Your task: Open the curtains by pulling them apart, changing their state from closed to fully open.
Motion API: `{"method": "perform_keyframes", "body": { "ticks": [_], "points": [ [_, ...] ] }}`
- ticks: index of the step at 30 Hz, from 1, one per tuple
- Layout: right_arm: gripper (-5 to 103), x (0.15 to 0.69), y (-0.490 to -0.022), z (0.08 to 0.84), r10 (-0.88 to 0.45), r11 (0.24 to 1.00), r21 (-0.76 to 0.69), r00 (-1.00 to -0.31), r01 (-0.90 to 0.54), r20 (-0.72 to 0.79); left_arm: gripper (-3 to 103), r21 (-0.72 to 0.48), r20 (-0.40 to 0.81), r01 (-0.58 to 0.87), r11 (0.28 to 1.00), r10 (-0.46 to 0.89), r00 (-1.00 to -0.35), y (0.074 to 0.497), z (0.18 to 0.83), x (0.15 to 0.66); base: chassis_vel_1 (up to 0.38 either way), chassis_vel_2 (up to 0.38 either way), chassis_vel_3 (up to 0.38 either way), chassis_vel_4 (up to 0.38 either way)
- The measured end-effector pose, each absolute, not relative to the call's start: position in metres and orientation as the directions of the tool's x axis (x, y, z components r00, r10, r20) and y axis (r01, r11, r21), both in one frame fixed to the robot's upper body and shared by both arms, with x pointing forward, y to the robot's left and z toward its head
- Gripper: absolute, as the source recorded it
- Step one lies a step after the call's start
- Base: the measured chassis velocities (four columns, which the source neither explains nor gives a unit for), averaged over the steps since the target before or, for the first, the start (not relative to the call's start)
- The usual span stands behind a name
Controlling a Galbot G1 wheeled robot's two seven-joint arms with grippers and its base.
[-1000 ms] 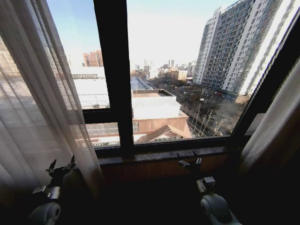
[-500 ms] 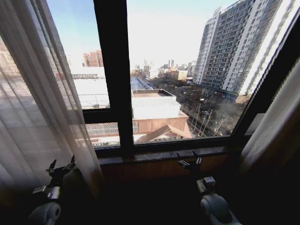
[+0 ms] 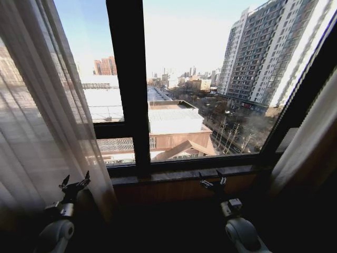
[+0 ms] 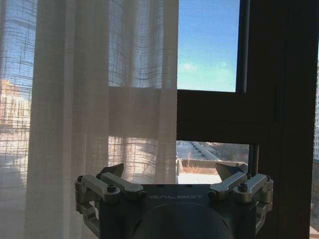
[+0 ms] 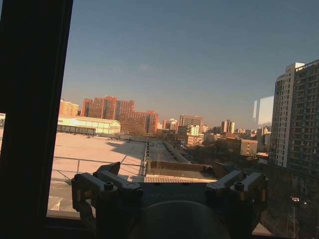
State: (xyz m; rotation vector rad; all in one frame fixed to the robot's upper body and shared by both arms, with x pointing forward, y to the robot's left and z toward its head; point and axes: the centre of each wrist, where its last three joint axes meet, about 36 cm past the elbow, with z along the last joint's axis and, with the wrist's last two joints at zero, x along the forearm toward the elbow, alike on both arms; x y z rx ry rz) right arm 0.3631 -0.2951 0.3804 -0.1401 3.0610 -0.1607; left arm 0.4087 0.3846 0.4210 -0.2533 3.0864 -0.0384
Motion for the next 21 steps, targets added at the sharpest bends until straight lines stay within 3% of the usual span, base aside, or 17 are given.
{"method": "perform_keyframes", "body": {
  "ticks": [5,13,21],
  "points": [
    [100,0.363,-0.295,0.380,-0.095,0.990,-0.108,-0.993,-0.087,-0.068,100,0.030,-0.001,-0.110,0.993,-0.110,-0.994,0.351,0.455,0.439,0.000,0.000,0.000,0.000],
    [100,0.363,-0.295,0.380,-0.095,0.990,-0.108,-0.993,-0.087,-0.068,100,0.041,0.002,-0.109,0.993,-0.110,-0.994,0.351,0.456,0.443,0.000,0.000,0.000,0.000],
    [100,0.363,-0.295,0.380,-0.095,0.990,-0.108,-0.993,-0.087,-0.068,100,0.109,-0.111,-0.193,0.975,-0.181,-0.977,0.422,0.428,0.465,0.000,0.000,0.000,0.000]
  ]
}}
